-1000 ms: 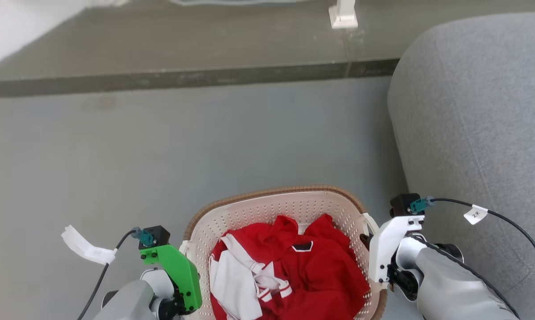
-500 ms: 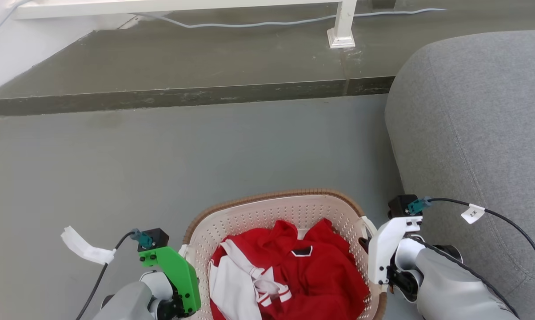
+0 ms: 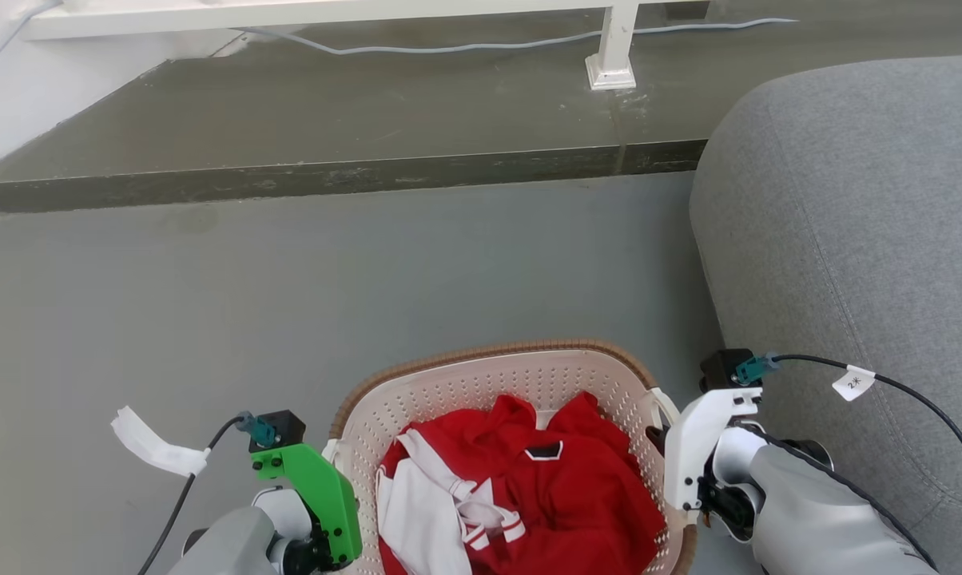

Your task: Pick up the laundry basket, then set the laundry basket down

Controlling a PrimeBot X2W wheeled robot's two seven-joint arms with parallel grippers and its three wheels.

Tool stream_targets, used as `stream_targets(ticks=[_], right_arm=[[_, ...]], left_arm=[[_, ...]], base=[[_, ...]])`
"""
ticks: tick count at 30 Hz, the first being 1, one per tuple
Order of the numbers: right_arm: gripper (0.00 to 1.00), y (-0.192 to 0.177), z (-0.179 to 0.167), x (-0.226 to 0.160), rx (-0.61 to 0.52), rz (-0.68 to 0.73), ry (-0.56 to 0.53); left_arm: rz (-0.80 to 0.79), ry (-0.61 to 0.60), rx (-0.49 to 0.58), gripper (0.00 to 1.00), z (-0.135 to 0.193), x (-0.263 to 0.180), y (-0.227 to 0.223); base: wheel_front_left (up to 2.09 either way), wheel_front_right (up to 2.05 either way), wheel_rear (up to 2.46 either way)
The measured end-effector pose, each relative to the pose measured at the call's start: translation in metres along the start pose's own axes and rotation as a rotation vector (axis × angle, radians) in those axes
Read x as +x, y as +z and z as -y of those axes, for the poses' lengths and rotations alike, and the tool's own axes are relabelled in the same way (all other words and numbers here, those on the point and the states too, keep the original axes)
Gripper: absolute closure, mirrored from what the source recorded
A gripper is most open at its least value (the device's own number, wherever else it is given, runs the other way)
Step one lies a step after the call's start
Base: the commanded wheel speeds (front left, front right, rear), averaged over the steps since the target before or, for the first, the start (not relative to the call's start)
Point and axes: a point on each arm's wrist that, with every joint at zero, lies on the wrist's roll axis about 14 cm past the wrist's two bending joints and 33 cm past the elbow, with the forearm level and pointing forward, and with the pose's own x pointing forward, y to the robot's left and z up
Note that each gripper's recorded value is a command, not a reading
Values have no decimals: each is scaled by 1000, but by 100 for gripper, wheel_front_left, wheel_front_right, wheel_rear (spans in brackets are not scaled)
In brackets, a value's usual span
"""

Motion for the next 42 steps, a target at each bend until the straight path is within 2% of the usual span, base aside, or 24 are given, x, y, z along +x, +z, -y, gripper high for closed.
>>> stream_targets(ticks=[23, 42], right_arm=[[100, -5, 1, 3, 14, -11, 7], [100, 8, 13, 31, 52, -11, 8]], left_arm=[[7, 4, 2, 100, -4, 5, 2], [38, 1, 19, 100, -16, 34, 32]], base=[[0, 0, 0], [0, 0, 0]])
